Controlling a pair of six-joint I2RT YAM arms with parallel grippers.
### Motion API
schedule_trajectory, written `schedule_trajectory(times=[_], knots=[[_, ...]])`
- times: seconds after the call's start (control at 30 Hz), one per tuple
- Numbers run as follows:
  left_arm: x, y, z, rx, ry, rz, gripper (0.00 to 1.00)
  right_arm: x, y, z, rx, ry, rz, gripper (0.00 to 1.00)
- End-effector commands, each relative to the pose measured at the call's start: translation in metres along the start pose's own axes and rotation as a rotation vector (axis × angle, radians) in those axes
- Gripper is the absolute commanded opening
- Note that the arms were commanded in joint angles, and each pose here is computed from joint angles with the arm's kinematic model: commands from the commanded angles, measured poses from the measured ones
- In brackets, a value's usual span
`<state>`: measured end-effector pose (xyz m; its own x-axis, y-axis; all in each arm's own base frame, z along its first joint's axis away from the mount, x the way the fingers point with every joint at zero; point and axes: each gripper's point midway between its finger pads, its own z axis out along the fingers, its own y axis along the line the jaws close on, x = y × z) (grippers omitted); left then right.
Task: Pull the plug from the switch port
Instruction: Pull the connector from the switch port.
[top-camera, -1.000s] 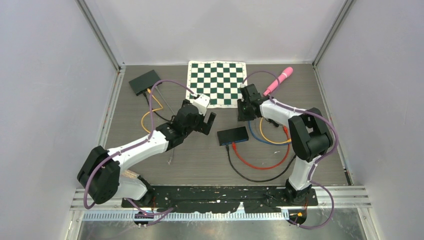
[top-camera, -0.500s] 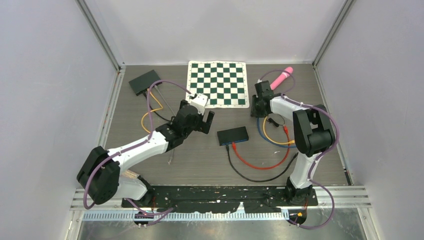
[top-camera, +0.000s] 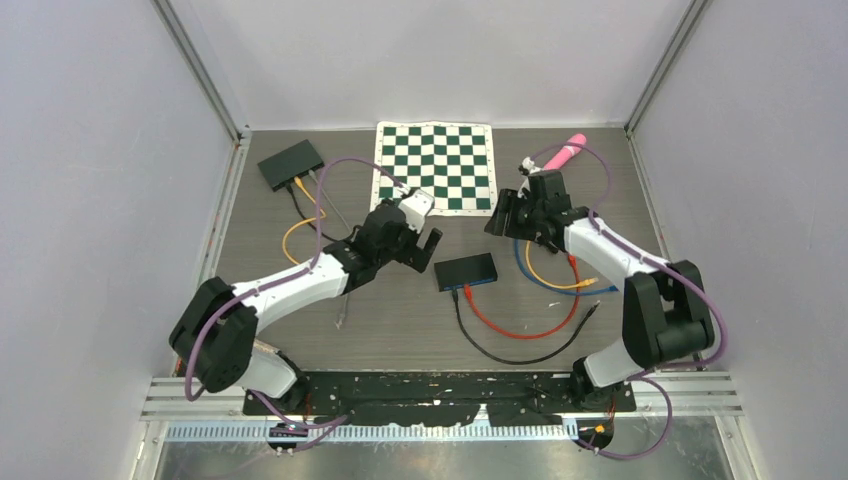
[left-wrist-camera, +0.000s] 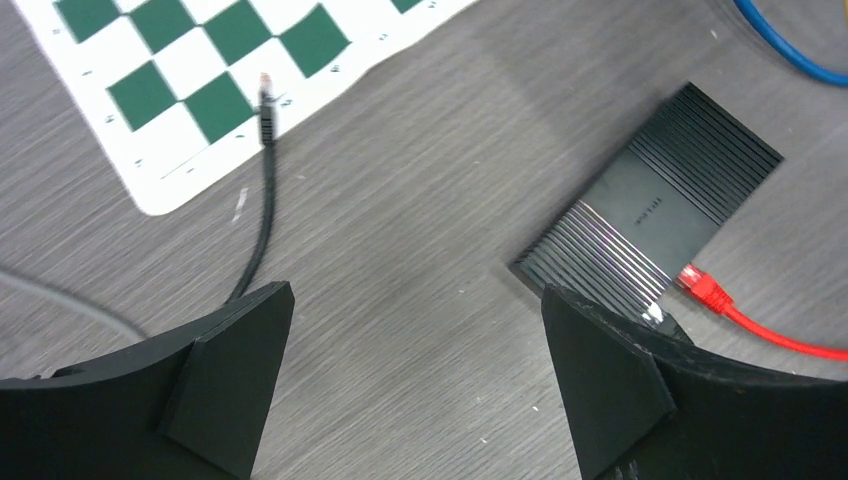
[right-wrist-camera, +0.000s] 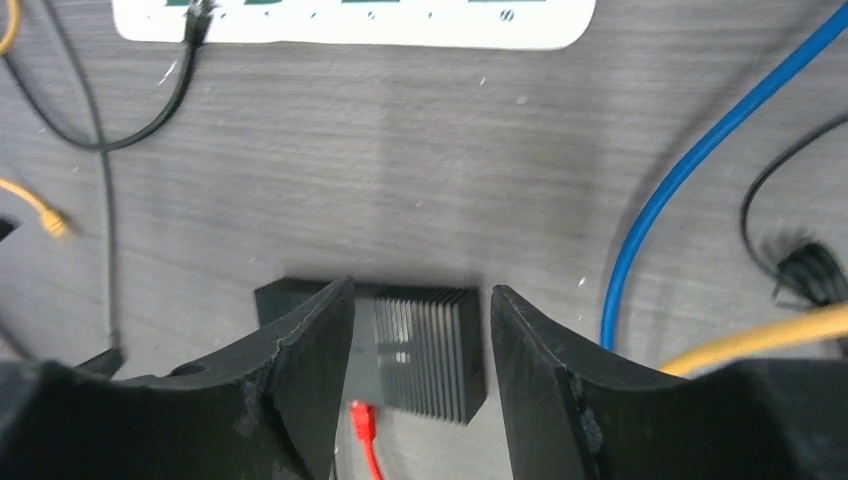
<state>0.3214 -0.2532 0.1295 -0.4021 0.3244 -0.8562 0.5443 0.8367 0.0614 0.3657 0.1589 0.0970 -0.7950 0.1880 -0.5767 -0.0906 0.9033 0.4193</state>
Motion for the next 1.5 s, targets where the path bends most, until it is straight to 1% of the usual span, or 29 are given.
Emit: schedule_trajectory(times=[0.0,0.13,0.23,0.33,0.47,0.57,0.93,1.17,1.3,1.4,1.47], knots=[[-0.006,-0.024,0.010,0.159,0.023,0.111,0.99,0.019,0.018,-0.021,-0.116,-0.010,0.052,0.60],[0.000,-0.041,0.019,0.256,0.072,0.146,1.00,0.046,0.029,-0.034,-0.215,-0.005,0.145,0.61],[0.000,-0.055,0.024,0.328,0.086,0.167,0.99,0.065,0.027,-0.040,-0.242,-0.002,0.210,0.61],[0.007,-0.070,0.027,0.396,0.117,0.228,1.00,0.074,0.027,-0.044,-0.261,-0.007,0.228,0.61],[0.026,-0.086,0.030,0.465,0.181,0.346,1.00,0.086,0.026,-0.046,-0.270,0.016,0.241,0.61],[0.036,-0.091,0.031,0.507,0.237,0.386,1.00,0.095,0.022,-0.043,-0.256,0.037,0.249,0.61],[0.066,-0.090,0.047,0.524,0.363,0.440,0.99,0.099,0.022,-0.039,-0.266,0.061,0.246,0.61],[0.071,-0.089,0.056,0.518,0.385,0.445,1.00,0.104,0.022,-0.034,-0.270,0.087,0.253,0.61],[0.076,-0.091,0.057,0.529,0.401,0.438,0.91,0.109,0.021,-0.030,-0.275,0.109,0.281,0.60],[0.079,-0.092,0.056,0.539,0.409,0.435,0.85,0.116,0.024,-0.027,-0.303,0.137,0.306,0.57],[0.084,-0.094,0.055,0.553,0.420,0.438,0.78,0.120,0.025,-0.023,-0.313,0.157,0.325,0.54]])
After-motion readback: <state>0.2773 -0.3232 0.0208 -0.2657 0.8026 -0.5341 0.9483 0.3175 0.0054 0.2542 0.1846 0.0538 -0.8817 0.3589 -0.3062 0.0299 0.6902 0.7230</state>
